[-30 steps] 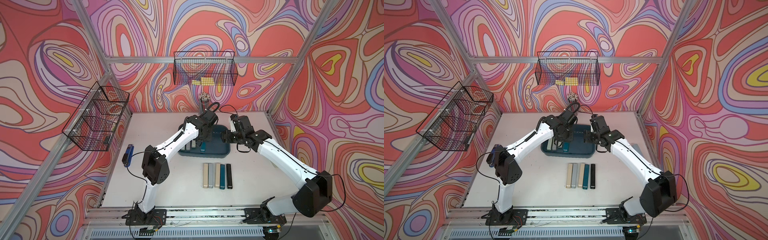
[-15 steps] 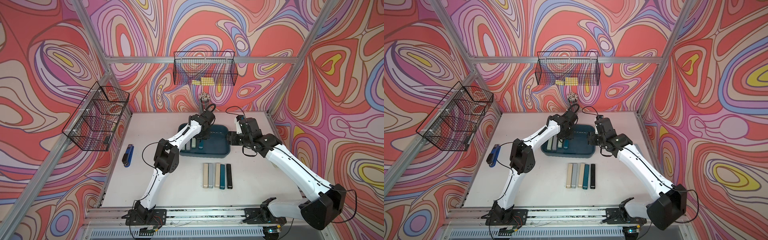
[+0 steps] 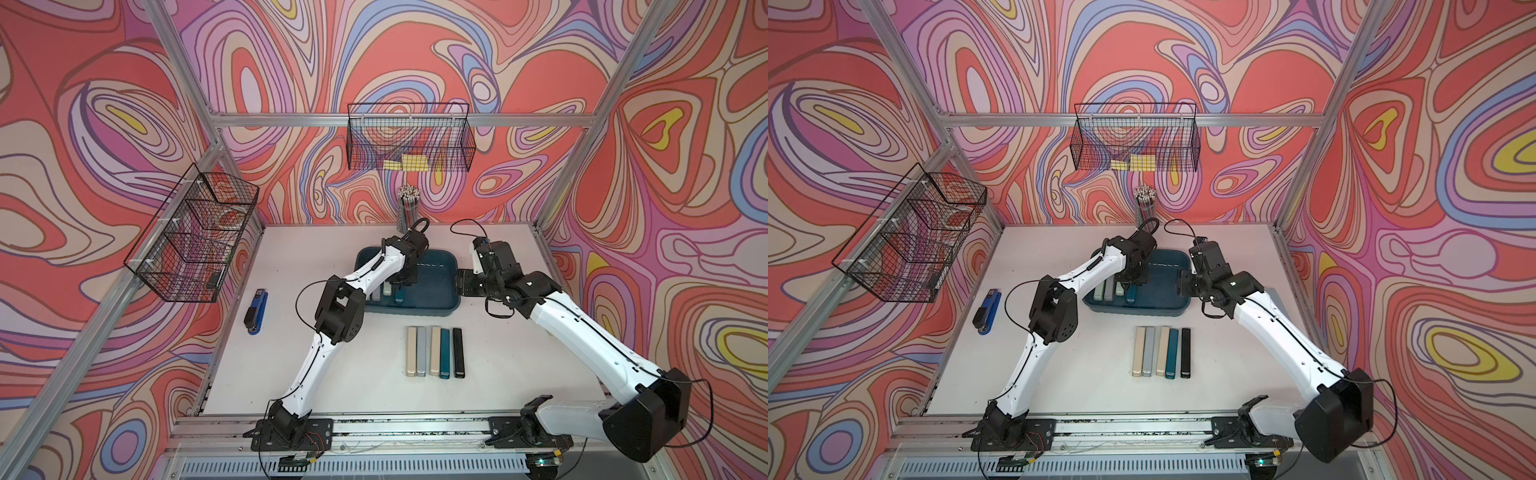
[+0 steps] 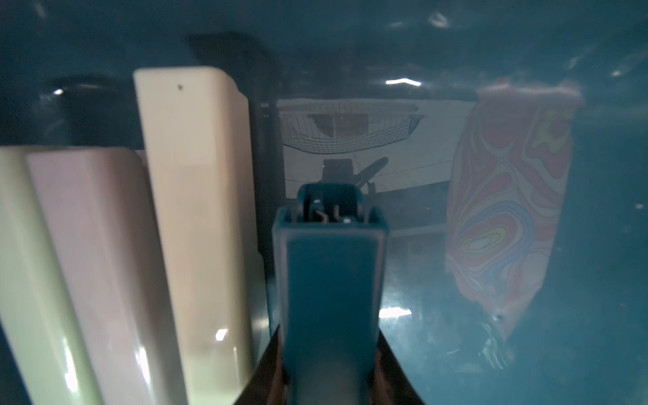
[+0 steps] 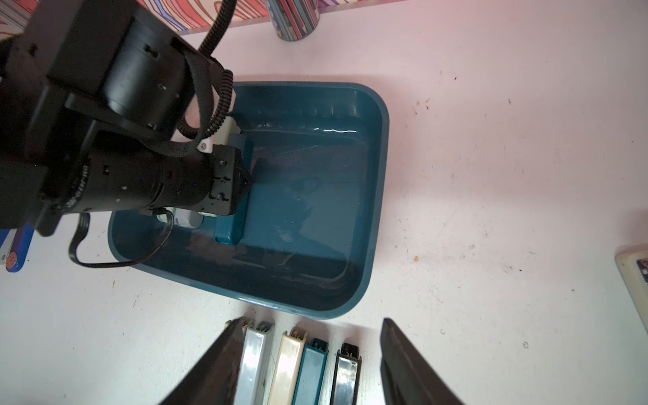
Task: Put the pruning pliers into the storage box
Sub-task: Place the pruning pliers in the storage box.
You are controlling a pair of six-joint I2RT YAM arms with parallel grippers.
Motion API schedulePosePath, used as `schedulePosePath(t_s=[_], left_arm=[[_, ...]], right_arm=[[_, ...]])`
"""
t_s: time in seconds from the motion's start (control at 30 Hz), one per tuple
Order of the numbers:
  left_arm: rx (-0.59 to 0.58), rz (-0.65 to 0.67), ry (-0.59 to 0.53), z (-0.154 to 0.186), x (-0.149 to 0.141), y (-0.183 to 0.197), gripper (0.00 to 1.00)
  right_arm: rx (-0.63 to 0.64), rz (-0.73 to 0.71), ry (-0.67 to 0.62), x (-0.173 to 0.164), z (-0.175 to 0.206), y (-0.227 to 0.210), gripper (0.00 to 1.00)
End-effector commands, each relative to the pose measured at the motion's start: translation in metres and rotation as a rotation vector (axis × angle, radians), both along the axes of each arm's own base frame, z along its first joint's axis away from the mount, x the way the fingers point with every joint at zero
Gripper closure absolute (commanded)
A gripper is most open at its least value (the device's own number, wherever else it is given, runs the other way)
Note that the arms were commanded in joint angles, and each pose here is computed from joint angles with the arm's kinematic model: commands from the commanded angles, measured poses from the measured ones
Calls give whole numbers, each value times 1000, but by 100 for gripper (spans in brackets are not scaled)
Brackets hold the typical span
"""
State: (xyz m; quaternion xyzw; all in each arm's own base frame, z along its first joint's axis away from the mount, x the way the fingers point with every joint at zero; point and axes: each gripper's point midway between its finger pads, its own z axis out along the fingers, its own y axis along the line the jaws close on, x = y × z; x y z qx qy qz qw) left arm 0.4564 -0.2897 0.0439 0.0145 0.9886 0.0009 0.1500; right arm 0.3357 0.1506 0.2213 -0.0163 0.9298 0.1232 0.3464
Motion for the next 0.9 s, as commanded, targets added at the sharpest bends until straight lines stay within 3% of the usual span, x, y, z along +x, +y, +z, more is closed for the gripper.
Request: schedulePosePath(t_s=[0.0, 0.53, 0.87], left_arm=[[35, 22, -22, -4, 10, 9, 78], [52, 67, -3, -22, 17, 24, 76], [13, 76, -24, -1, 16, 21, 58]], right_arm=[[3, -1, 15, 3, -7, 3, 37], [-3, 16, 40, 10, -21, 9, 37], [-5, 12, 41, 11, -19, 9, 34]])
